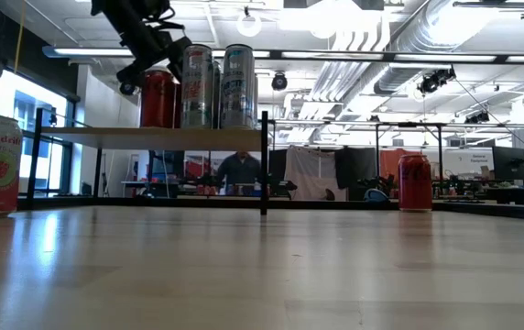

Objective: Place canned beverage on shelf
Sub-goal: Adjust the aligned red soda cans on the shelf

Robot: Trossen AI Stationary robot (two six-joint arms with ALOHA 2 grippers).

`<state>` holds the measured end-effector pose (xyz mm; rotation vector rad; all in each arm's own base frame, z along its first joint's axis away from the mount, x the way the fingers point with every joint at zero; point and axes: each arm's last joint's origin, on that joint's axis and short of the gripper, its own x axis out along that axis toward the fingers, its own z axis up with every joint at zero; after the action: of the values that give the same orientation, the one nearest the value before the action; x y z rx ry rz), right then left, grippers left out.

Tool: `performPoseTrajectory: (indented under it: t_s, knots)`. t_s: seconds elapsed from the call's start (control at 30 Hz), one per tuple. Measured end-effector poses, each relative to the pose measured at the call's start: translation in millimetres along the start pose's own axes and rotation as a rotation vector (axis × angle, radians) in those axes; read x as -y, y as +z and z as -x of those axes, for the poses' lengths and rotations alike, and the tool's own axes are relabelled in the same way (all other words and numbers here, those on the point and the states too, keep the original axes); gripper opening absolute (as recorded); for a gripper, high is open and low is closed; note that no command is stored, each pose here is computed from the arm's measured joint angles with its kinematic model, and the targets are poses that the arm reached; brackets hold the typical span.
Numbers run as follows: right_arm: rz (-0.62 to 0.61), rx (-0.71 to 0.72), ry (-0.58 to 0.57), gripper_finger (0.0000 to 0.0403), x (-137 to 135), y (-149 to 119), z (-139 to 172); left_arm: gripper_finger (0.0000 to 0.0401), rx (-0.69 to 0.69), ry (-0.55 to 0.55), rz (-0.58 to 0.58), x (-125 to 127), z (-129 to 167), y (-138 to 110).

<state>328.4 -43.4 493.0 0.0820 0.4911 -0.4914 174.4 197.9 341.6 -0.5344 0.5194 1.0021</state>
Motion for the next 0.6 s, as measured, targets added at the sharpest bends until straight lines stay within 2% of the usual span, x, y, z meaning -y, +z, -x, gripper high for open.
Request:
performPoseTrajectory:
  t_s: [0.6]
  knots:
    - [-0.019, 0.001, -0.005, 0.0349, 0, 0, 0, 0.0333, -0.022, 0.000, -0.001, 1, -14, 0]
